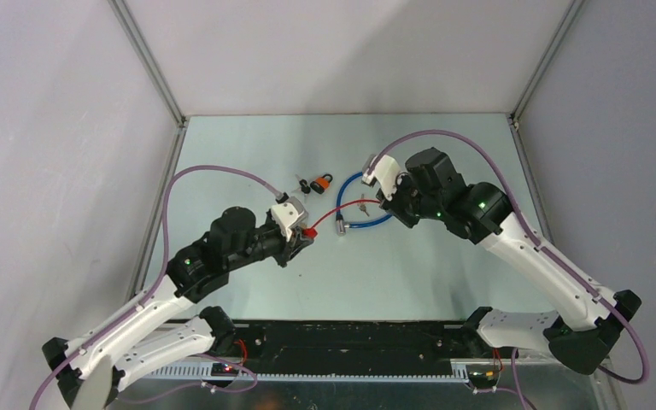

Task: Lock with the key
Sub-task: Lock the lock.

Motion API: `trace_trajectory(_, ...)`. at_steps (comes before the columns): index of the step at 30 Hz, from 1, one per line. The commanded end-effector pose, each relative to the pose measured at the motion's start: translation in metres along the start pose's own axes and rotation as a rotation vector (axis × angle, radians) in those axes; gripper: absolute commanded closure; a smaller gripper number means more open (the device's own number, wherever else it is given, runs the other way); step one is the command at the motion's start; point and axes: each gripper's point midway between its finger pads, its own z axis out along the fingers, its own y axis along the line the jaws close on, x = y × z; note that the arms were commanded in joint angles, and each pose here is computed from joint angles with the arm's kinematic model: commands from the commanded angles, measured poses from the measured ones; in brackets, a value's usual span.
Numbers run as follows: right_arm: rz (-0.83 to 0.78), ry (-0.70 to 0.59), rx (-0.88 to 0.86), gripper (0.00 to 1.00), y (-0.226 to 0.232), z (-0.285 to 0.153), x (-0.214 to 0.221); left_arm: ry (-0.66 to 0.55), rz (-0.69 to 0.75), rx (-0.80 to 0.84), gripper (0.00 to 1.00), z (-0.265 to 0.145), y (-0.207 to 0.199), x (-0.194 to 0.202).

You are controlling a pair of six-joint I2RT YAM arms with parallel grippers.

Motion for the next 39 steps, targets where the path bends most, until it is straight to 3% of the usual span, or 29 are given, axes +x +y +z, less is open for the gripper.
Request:
trace_trajectory(1, 0.027, 0.025, -0.003, 1.0, 0.0, -0.003, -0.002, -0.112, 0.035, 0.047, 1.0, -0.008, -0.008, -0.036)
trace_trajectory(4, 0.053, -0.009, -0.061, 1.0, 0.011, 0.002, -0.01, -0.133, 0.006, 0.057, 1.0, -0.006, -0.01, -0.042)
trace_trajectory(7, 0.121, -0.135, -0.159, 1.0, 0.032, -0.001, -0.036, -0.178, -0.039, 0.075, 1.0, -0.003, -0.014, -0.051)
trace_trajectory(11, 0.229, -0.389, -0.273, 1.0, 0.057, -0.012, -0.079, -0.353, -0.103, 0.131, 1.0, -0.002, -0.024, -0.079)
trace_trajectory(13, 0.264, -0.613, -0.292, 1.0, 0.057, -0.032, -0.118, -0.44, -0.122, 0.167, 1.0, -0.006, -0.03, -0.089)
trace_trajectory(15, 0.316, -0.743, -0.321, 1.0, 0.061, -0.047, -0.133, -0.491, -0.135, 0.186, 1.0, -0.01, -0.034, -0.093)
trace_trajectory(21, 0.44, -1.034, -0.387, 1.0, 0.064, -0.083, -0.167, -0.523, -0.122, 0.243, 1.0, -0.014, -0.043, -0.094)
trace_trajectory(31, 0.537, -1.178, -0.407, 1.0, 0.074, -0.085, -0.184, -0.511, -0.071, 0.326, 1.0, -0.017, -0.058, -0.087)
trace_trajectory(39, 0.503, -1.17, -0.385, 1.0, 0.084, -0.072, -0.185, -0.517, -0.053, 0.333, 1.0, -0.019, -0.06, -0.085)
